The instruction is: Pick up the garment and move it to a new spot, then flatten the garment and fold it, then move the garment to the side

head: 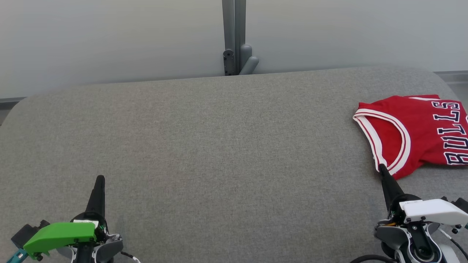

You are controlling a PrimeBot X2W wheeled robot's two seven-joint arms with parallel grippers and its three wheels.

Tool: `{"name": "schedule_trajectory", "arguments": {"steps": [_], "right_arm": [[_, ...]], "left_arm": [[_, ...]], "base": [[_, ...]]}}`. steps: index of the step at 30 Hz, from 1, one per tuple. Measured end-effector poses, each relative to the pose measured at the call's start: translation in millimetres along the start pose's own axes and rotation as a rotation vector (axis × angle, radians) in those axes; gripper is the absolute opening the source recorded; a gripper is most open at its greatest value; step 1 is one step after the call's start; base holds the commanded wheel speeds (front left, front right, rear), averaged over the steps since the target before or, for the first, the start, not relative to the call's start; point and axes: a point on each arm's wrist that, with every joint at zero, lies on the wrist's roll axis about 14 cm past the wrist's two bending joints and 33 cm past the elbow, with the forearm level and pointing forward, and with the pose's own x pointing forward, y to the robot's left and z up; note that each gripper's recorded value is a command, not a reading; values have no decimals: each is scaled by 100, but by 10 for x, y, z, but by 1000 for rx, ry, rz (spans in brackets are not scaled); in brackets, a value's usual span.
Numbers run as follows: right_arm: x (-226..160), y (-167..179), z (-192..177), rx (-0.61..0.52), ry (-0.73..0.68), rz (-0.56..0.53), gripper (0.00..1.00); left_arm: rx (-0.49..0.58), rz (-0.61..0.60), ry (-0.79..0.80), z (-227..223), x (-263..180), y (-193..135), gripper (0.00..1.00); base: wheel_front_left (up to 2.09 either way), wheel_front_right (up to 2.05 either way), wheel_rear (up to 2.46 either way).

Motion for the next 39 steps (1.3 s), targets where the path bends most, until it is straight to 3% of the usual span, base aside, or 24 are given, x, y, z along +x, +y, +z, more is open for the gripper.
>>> {"name": "schedule_trajectory", "arguments": {"steps": [20, 39], "right_arm": [[56, 73, -22, 141, 16, 27, 0], [57, 76, -22, 144, 17, 28, 0]], "left_arm": [[-118, -38, 1, 38, 56, -100, 0], [-120, -40, 1, 40, 59, -106, 0]], "base": [[0, 0, 0], [0, 0, 0]]}}
